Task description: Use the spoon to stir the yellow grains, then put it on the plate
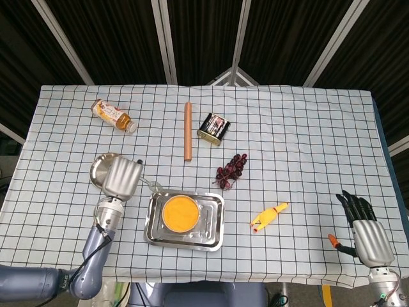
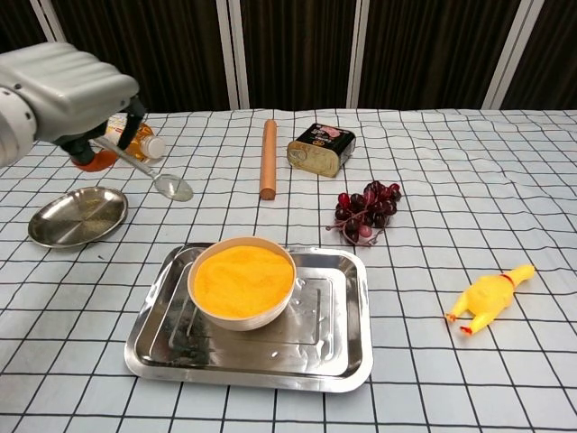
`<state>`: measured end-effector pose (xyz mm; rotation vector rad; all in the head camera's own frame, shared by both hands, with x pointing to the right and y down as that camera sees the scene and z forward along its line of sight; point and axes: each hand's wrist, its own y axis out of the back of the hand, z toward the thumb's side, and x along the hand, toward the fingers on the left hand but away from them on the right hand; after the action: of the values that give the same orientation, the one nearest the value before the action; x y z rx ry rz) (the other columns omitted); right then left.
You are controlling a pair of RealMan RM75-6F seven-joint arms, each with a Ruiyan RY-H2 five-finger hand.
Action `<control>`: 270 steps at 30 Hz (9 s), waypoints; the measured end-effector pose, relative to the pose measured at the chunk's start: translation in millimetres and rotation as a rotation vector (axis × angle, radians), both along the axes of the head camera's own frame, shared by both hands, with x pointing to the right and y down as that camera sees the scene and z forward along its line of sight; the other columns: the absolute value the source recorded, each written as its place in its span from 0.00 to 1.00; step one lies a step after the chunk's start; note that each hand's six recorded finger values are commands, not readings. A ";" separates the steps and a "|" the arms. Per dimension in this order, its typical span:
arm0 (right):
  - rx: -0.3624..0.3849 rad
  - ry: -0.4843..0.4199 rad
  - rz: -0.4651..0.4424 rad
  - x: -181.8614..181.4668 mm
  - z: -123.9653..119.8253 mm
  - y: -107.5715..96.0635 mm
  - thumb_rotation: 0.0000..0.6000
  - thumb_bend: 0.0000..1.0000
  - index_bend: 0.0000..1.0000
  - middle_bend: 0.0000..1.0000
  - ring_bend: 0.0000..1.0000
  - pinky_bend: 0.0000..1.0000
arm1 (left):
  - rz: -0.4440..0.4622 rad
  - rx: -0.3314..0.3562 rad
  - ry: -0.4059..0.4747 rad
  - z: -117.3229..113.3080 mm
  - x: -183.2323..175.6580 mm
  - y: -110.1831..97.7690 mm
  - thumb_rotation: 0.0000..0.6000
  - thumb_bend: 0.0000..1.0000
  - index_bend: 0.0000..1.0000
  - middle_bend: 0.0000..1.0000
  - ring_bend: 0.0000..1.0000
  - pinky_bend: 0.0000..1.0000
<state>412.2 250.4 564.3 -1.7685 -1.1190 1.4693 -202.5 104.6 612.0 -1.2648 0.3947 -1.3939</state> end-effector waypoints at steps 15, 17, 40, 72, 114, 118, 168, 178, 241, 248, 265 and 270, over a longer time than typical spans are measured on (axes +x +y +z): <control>-0.012 -0.026 0.009 -1.5 0.0 0.1 1.00 0.32 0.00 0.00 0.00 0.00 | 0.324 0.041 -0.170 25.6 71.2 30.9 1.00 0.59 0.80 1.00 1.00 1.00; -0.013 -0.029 0.009 -1.7 0.0 -0.3 1.00 0.32 0.00 0.00 0.00 0.00 | 0.340 0.043 -0.187 29.9 73.8 33.7 1.00 0.59 0.80 1.00 1.00 1.00; -0.019 -0.053 0.024 -2.2 -0.6 -1.9 1.00 0.32 0.00 0.00 0.00 0.00 | 0.536 0.124 -0.287 25.3 90.2 28.1 1.00 0.59 0.80 1.00 1.00 1.00; -0.019 -0.060 0.029 -3.2 -1.2 -2.3 1.00 0.32 0.00 0.00 0.00 0.00 | 0.765 0.184 -0.352 41.6 103.2 55.6 1.00 0.59 0.81 1.00 1.00 1.00; -0.026 -0.068 0.045 -1.9 -1.8 -1.2 1.00 0.32 0.00 0.00 0.00 0.00 | 0.768 0.238 -0.279 31.1 97.7 47.3 1.00 0.59 0.81 1.00 1.00 1.00; -0.026 -0.072 0.046 -2.3 -1.9 -1.5 1.00 0.32 0.00 0.00 0.00 0.00 | 0.826 0.262 -0.287 32.5 104.0 53.1 1.00 0.59 0.81 1.00 1.00 1.00; -0.033 -0.070 0.053 -2.7 -0.5 -0.7 1.00 0.32 0.00 0.00 0.00 0.00 | 0.826 0.242 -0.066 -1.1 102.8 79.7 1.00 0.59 0.81 1.00 1.00 1.00; -0.033 -0.072 0.057 -1.7 -1.0 -0.9 1.00 0.32 0.00 0.00 0.00 0.00 | 0.860 0.243 -0.102 10.5 110.6 87.4 1.00 0.59 0.81 1.00 1.00 1.00; -0.046 -0.075 0.058 -4.3 0.7 1.5 1.00 0.32 0.00 0.00 0.00 0.00 | 0.825 0.230 -0.170 25.0 76.5 68.0 1.00 0.59 0.81 1.00 1.00 1.00; -0.046 -0.076 0.058 -4.5 0.7 1.6 1.00 0.32 0.00 0.00 0.00 0.00 | 0.796 0.247 -0.159 17.5 72.9 59.1 1.00 0.59 0.81 1.00 1.00 1.00; -0.052 -0.078 0.063 -3.8 1.0 1.9 1.00 0.32 0.00 0.00 0.00 0.00 | 0.791 0.256 -0.175 12.1 60.9 52.6 1.00 0.59 0.81 1.00 1.00 1.00; -0.053 -0.076 0.063 -3.9 1.3 1.9 1.00 0.32 0.00 0.00 0.00 0.00 | 0.744 0.238 -0.153 11.8 55.4 50.4 1.00 0.59 0.81 1.00 1.00 1.00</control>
<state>408.4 252.4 565.6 -1.8550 -1.1946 1.4927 -147.0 155.0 623.8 -0.9537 -0.0299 -0.7700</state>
